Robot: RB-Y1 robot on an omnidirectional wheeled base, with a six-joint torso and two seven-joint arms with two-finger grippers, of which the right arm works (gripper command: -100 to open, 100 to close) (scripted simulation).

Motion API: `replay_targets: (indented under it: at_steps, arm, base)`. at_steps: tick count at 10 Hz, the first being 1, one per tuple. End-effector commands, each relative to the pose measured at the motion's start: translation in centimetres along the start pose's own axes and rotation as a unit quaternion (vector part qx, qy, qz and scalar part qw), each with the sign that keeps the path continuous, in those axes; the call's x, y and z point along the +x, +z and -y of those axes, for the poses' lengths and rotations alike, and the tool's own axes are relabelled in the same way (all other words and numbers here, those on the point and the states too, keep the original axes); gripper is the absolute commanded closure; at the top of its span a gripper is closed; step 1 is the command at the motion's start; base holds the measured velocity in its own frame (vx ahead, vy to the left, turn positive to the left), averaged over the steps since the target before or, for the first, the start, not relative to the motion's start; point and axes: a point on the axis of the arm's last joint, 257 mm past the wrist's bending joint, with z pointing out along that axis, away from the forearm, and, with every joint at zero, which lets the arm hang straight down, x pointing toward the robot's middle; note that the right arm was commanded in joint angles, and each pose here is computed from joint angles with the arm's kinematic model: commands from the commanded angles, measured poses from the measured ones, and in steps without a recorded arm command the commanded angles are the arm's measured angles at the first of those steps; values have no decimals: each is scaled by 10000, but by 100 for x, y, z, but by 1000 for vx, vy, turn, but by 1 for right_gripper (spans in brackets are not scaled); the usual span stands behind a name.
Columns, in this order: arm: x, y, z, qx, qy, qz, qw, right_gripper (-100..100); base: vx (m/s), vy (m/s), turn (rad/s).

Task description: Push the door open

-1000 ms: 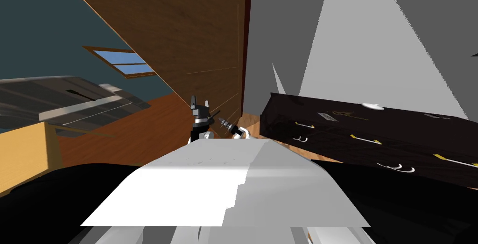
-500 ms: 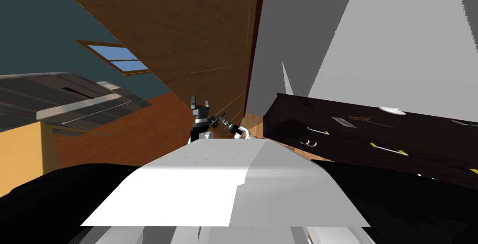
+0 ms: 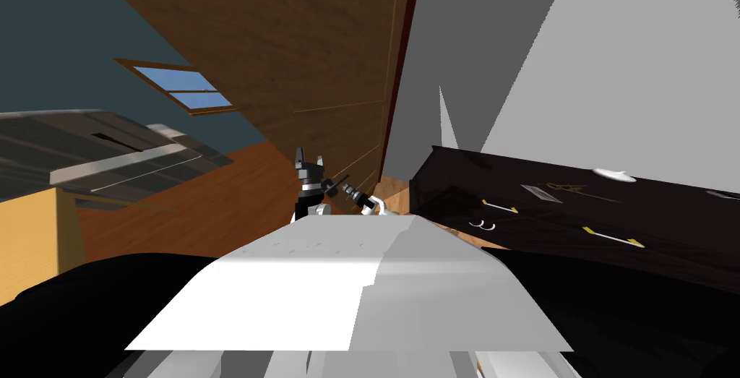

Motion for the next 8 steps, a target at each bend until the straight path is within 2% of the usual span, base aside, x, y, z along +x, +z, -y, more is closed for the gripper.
replay_targets:
  at_steps: [1, 4, 5, 7, 8]
  arm:
    - [-1, -1, 2, 2, 0, 1, 10000, 100]
    - [-1, -1, 2, 2, 0, 1, 10000, 100]
    - [-175, -69, 68, 65, -29, 149, 9999, -100]
    - [-236, -59, 42, 34, 15, 243, 9997, -100]
    - [-230, -15, -17, -30, 82, 288, 9995, -100]
  base:
    - [-11, -20, 1]
    - [-4, -6, 0]
    - [-137, -74, -158]
    - [-226, -97, -94]
    - [-206, -101, -96]
